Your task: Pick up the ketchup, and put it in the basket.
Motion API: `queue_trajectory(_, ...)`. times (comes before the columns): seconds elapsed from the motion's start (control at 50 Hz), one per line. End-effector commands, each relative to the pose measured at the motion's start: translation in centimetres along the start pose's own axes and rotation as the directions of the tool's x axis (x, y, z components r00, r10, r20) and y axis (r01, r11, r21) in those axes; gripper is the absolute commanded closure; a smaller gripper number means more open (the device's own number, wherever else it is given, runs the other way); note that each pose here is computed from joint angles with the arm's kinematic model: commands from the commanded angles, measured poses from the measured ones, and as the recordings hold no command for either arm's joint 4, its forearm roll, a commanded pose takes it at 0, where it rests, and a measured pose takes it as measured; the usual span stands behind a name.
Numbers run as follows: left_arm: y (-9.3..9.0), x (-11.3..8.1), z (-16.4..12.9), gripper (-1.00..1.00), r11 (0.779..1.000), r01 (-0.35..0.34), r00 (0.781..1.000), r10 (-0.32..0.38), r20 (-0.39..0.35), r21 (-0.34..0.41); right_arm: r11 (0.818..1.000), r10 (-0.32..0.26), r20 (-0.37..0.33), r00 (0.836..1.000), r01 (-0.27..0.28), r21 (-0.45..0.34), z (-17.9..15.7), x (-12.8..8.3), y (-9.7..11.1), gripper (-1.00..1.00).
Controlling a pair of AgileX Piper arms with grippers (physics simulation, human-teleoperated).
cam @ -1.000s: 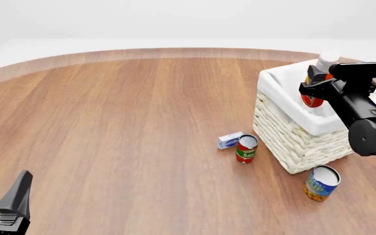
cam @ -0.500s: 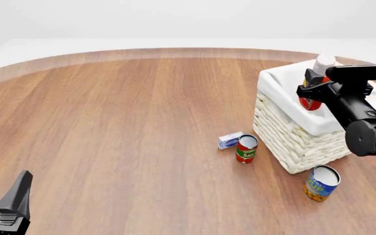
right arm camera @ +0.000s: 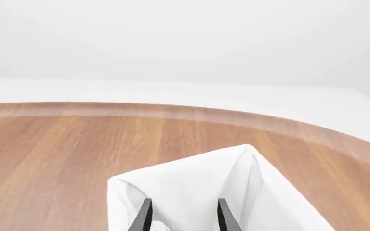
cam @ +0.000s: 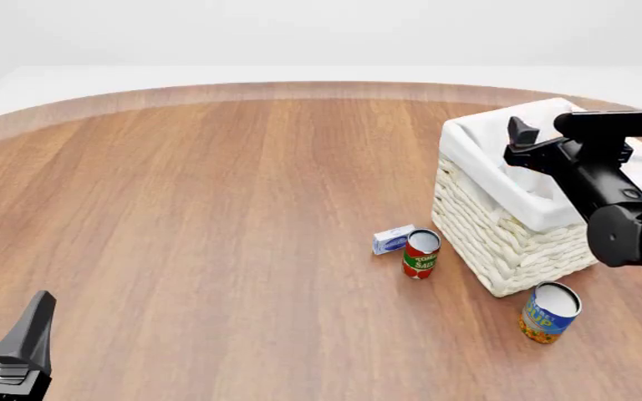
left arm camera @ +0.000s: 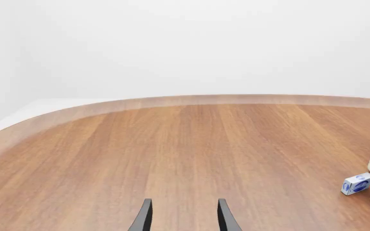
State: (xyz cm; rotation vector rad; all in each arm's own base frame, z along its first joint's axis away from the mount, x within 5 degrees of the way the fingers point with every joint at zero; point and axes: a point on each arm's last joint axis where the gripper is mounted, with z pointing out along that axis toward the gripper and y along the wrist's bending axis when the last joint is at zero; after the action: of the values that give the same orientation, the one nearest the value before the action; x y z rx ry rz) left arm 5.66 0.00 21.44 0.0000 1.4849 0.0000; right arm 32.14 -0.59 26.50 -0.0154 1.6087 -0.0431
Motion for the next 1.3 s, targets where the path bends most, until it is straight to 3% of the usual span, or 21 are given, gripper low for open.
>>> queue_trajectory(0.02,0.0,0.0,0.0,-1.0,1.0,0.0,1.0,0.0,0.0,0.0,1.0,0.004,0.0,1.0,-0.004,-0.002,0.0,0.1,0.1,-1.0)
queue_trajectory(0.46,0.0,0.0,0.0,-1.0,1.0,0.0,1.0,0.0,0.0,0.0,1.0,0.008,0.005,1.0,-0.008,-0.004,0.0,-0.1,0.1,-1.0)
queue_trajectory(0.68,0.0,0.0,0.0,-1.0,1.0,0.0,1.0,0.0,0.0,0.0,0.999,0.037,0.029,0.999,-0.037,0.002,-0.7,-0.9,-0.1,-1.0)
queue_trajectory(1.3,0.0,0.0,0.0,-1.0,1.0,0.0,1.0,0.0,0.0,0.0,0.997,0.063,0.061,0.996,-0.06,-0.041,-1.7,-2.3,1.1,-1.0)
